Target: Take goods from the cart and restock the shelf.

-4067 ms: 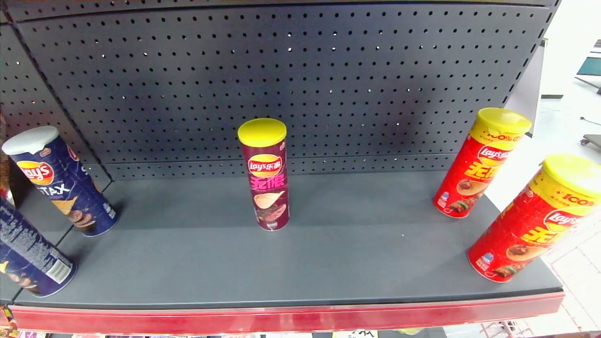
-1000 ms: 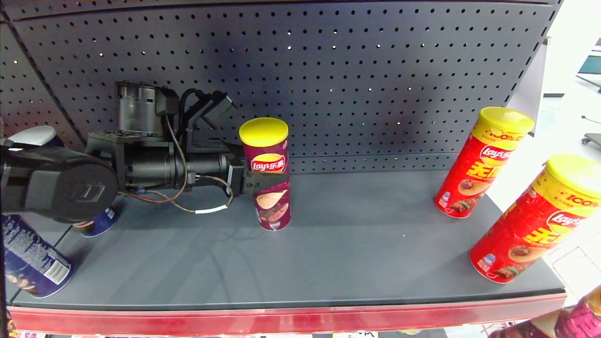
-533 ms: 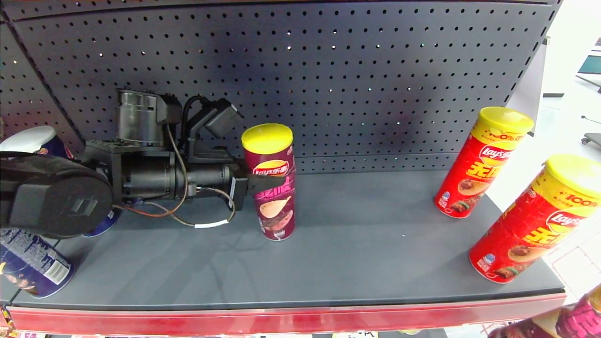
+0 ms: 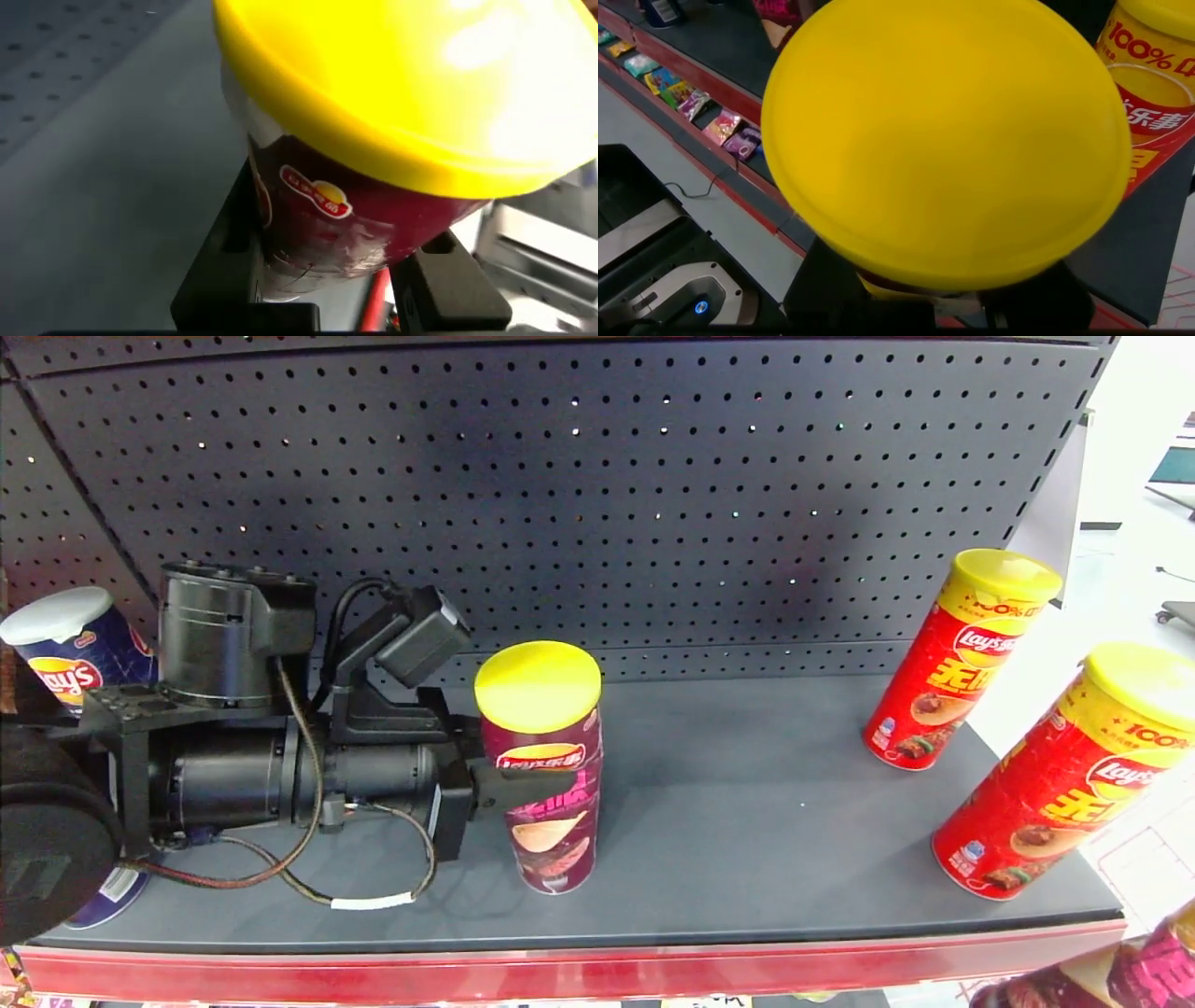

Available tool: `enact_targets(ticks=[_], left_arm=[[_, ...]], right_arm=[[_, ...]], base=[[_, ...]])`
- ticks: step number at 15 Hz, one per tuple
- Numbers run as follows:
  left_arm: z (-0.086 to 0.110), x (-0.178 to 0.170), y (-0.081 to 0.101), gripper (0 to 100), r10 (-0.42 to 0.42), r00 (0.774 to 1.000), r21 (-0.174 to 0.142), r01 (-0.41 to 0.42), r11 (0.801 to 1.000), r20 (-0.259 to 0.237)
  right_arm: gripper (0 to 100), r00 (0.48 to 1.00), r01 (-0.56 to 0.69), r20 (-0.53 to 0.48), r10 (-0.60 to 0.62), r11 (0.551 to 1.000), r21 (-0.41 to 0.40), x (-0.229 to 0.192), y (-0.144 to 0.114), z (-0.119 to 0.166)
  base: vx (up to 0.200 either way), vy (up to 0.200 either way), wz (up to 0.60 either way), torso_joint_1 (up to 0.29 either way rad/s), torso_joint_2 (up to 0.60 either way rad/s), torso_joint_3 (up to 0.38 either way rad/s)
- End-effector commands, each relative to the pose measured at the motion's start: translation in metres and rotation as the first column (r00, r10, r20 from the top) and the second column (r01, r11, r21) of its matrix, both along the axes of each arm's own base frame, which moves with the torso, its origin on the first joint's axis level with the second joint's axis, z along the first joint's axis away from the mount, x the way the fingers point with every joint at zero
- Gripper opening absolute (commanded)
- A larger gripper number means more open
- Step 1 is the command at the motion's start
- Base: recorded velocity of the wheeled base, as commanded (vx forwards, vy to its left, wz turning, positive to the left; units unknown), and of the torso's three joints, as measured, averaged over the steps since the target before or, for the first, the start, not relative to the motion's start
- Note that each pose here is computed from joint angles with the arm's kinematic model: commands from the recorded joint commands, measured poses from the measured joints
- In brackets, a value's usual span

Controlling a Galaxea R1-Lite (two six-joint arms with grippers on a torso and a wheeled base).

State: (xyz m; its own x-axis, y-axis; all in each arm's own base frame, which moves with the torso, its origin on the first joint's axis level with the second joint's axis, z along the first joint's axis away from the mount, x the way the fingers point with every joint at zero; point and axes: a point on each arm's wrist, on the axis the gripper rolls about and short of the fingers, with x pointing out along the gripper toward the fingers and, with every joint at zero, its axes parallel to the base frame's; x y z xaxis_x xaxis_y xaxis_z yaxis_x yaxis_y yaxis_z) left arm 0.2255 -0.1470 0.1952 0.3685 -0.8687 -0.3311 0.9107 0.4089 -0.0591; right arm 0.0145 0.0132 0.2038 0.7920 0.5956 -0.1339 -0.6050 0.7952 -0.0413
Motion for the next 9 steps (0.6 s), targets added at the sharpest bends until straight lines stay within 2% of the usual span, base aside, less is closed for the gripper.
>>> enact_targets(ticks=[1, 4, 9], left_arm=[[0.002, -0.005, 0.001, 0, -0.006, 1.0, -0.002, 0.006, 1.0, 0.006], [0.006, -0.01, 0.001, 0, -0.01, 1.0, -0.012, 0.01, 1.0, 0.016], [0.002, -0.025, 0.003, 0, -0.032, 0.999, -0.003, 0.032, 0.999, 0.005]], right_arm=[[0, 1.0, -0.001, -0.003, 0.001, 1.0, 0.0, 0.0, 0.0, 0.0], [0, 1.0, -0.001, -0.001, 0.001, 1.0, 0.0, 0.0, 0.0, 0.0], [0, 1.0, -0.001, 0.0, 0.001, 1.0, 0.0, 0.0, 0.0, 0.0]], base=[[0.0, 0.0, 0.0, 0.0, 0.0, 0.0], [0.0, 0.0, 0.0, 0.0, 0.0, 0.0], [0.0, 0.0, 0.0, 0.0, 0.0, 0.0]])
